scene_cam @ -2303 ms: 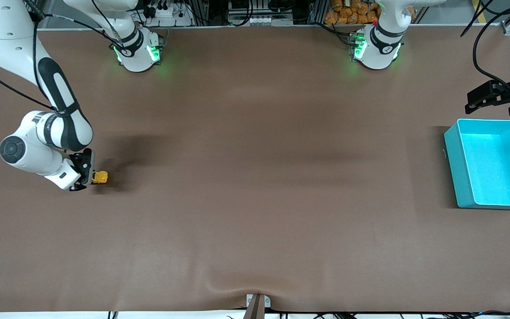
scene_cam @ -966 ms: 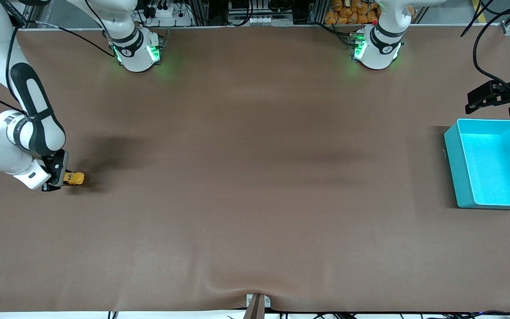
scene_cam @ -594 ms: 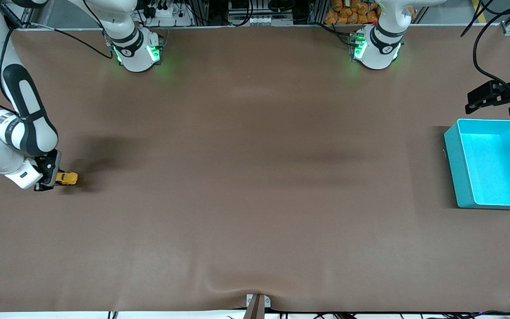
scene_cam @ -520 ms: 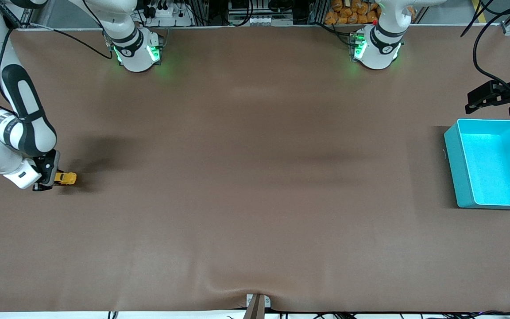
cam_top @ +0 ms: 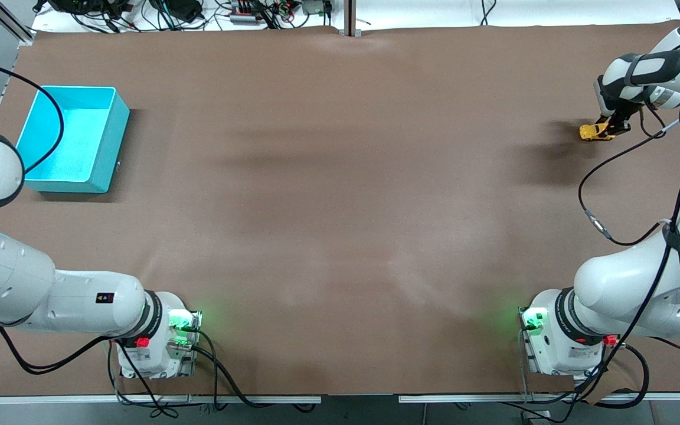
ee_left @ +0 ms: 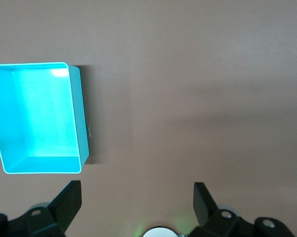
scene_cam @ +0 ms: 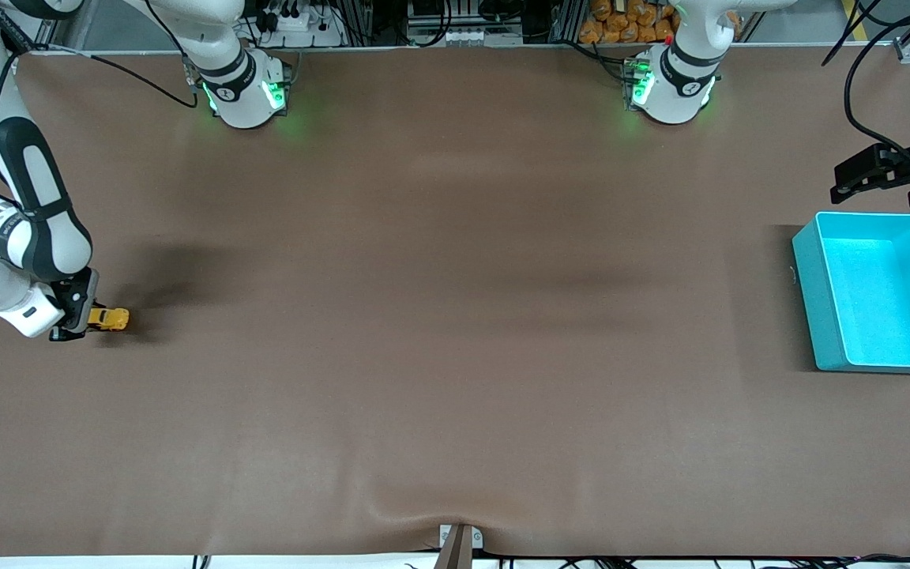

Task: Wind and store yellow beetle car
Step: 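Drag the held car backward along the table with the right gripper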

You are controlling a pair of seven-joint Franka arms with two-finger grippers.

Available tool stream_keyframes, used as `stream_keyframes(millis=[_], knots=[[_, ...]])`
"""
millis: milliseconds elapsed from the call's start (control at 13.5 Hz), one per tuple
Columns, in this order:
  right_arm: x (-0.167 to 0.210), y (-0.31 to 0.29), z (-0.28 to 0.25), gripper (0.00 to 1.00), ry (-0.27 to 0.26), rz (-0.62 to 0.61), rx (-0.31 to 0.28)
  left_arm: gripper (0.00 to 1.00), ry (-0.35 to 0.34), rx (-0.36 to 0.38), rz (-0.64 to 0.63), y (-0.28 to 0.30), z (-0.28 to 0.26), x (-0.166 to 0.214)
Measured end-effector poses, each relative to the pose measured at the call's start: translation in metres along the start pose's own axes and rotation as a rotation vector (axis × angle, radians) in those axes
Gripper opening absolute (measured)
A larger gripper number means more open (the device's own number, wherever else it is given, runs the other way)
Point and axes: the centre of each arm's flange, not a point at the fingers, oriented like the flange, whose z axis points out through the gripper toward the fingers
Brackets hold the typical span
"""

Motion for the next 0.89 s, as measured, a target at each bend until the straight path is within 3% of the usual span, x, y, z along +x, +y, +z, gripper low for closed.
stream_keyframes(millis=[892], knots=[[-0.020, -0.001, 0.000, 0.44, -0.003, 0.022, -0.008, 1.00, 0.000, 0.000, 0.004, 0.002, 0.000, 0.000]])
